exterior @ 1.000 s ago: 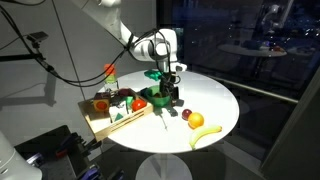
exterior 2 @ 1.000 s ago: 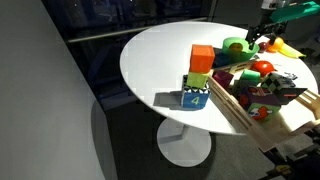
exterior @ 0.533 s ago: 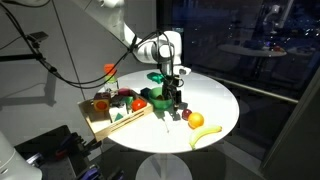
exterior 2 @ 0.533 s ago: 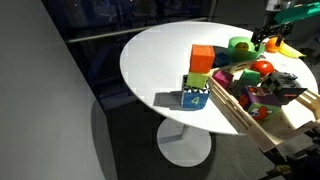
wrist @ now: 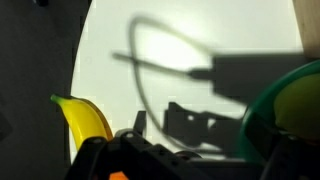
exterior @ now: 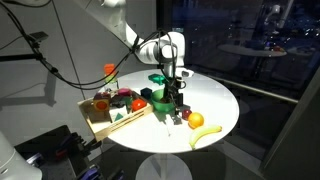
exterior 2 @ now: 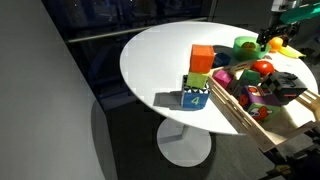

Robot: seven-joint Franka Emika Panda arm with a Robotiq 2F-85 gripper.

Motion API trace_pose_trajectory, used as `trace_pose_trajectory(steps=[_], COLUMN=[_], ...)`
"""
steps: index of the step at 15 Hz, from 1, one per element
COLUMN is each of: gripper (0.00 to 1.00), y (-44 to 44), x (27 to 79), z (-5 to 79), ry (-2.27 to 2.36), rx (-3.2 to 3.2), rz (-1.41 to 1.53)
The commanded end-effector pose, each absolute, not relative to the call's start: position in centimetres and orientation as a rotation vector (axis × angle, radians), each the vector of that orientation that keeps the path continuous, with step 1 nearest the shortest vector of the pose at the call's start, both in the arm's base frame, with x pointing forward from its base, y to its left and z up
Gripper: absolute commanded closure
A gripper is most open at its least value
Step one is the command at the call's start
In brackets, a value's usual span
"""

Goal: Put the yellow fruit in the bowl and move the bowl to the right

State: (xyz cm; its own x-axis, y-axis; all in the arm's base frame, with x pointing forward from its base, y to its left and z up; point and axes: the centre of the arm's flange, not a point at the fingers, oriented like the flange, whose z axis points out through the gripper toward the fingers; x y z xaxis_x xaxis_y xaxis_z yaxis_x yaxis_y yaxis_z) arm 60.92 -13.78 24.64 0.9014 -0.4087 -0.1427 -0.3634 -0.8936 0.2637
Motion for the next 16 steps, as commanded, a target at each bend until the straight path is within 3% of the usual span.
trace_pose_trajectory(steps=[1,16], gripper=[0.00,0.00], y=[-14.7,-15.8], x=[60.4,57.3], z=[25.1,24.7], ry=[-0.593,-0.461], rx=[2.797,2.821], rz=[-0.318,-0.363])
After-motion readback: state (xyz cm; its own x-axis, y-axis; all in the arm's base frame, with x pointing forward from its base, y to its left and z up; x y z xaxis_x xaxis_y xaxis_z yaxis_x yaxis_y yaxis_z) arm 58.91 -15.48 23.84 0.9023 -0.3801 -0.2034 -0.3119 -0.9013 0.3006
